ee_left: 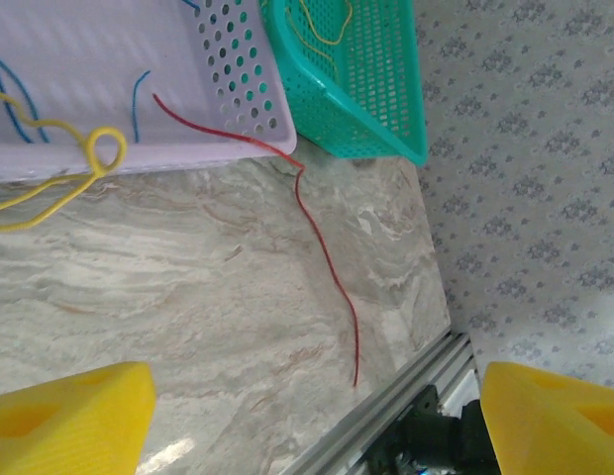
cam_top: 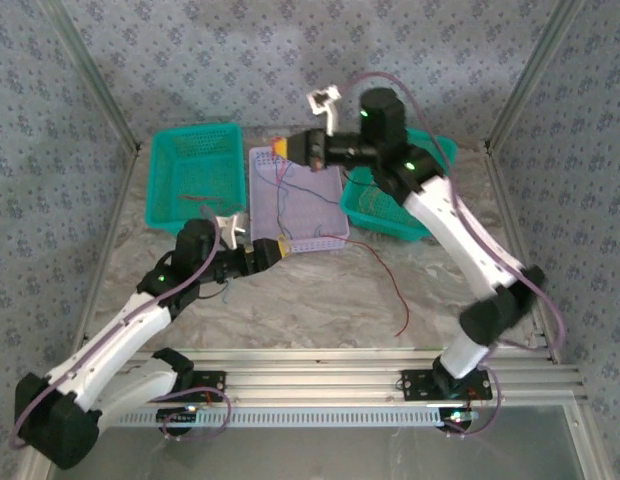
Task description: Untangle the cables
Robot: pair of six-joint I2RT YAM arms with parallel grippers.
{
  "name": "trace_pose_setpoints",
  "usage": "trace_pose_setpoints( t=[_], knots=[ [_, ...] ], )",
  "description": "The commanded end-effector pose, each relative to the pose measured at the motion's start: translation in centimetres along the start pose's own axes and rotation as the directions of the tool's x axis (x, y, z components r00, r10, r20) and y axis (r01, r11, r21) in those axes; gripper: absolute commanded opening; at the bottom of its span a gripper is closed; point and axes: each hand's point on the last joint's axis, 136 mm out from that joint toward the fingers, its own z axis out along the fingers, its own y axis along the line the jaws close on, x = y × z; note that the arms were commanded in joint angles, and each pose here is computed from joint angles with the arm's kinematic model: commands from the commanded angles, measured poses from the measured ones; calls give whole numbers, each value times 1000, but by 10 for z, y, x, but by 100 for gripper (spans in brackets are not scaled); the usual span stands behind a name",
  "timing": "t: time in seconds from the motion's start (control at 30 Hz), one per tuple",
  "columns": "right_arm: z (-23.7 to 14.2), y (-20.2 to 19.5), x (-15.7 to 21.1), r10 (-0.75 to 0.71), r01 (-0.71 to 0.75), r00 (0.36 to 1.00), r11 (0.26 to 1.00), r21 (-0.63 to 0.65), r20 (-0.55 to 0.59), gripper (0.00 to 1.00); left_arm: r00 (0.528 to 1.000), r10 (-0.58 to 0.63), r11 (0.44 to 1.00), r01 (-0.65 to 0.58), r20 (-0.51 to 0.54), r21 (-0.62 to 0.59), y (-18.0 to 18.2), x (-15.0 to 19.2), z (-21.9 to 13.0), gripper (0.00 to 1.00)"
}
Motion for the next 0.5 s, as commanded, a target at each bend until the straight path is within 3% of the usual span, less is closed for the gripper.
trace_pose_setpoints(
  t=[0.0, 0.27, 0.47],
  knots=[
    [42, 5, -1, 28, -41, 995, 989, -144, -92, 0, 999, 34, 999, -33, 25, -30, 10, 9, -12, 85],
    [136, -30, 5, 165, -218, 970, 917, -334, -181, 0, 985, 61, 997, -54, 160, -47, 19, 18, -52, 88],
    [175, -101, 58, 259, -316, 934, 919, -235, -246, 0, 981, 70, 995, -56, 182, -85, 27, 21, -63, 90]
  ],
)
